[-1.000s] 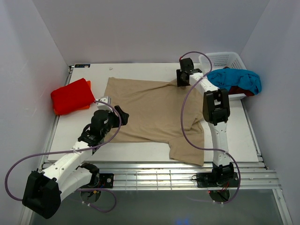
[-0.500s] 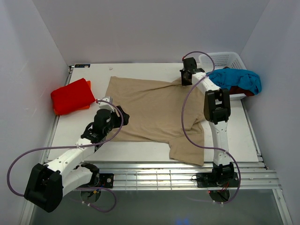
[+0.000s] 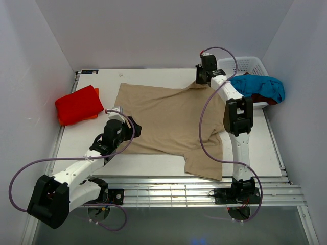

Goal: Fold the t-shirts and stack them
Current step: Fold the tshirt

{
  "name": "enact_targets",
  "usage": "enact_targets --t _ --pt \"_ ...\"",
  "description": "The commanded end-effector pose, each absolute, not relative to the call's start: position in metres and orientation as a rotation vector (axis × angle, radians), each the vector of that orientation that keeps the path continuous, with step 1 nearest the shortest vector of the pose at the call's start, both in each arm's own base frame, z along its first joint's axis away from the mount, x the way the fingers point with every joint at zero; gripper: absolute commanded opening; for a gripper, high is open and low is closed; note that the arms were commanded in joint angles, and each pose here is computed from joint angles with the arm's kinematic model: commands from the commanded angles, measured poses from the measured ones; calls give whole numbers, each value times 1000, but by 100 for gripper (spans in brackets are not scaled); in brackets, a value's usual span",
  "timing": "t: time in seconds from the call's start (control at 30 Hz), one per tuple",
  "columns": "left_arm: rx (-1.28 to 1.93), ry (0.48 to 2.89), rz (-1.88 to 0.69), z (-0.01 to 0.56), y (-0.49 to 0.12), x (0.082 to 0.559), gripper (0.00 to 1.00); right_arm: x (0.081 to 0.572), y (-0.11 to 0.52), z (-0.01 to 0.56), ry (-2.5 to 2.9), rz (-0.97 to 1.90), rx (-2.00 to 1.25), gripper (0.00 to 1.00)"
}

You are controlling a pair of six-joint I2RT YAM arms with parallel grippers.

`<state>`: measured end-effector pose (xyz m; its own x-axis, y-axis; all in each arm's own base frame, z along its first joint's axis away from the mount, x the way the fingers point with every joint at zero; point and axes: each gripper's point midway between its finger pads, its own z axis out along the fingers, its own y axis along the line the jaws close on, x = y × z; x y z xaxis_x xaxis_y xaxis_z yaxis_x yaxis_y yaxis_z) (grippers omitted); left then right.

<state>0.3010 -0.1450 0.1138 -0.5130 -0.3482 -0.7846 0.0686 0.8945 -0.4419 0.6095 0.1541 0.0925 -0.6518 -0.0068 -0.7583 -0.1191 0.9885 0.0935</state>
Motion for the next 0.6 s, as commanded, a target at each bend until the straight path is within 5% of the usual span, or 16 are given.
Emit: enact_targets --t 0.0,0.47,0.53,0.57 --pt "-205 2058 -540 108 -147 297 78 637 172 169 2068 319 -31 8" --pt "-233 2112 -532 88 -148 296 78 634 236 150 1995 723 -88 9" --pt "-236 2118 -533 85 -148 295 79 636 243 150 1968 765 -113 16" --pt "-237 2124 -528 83 -147 294 79 638 244 156 1957 768 -126 28"
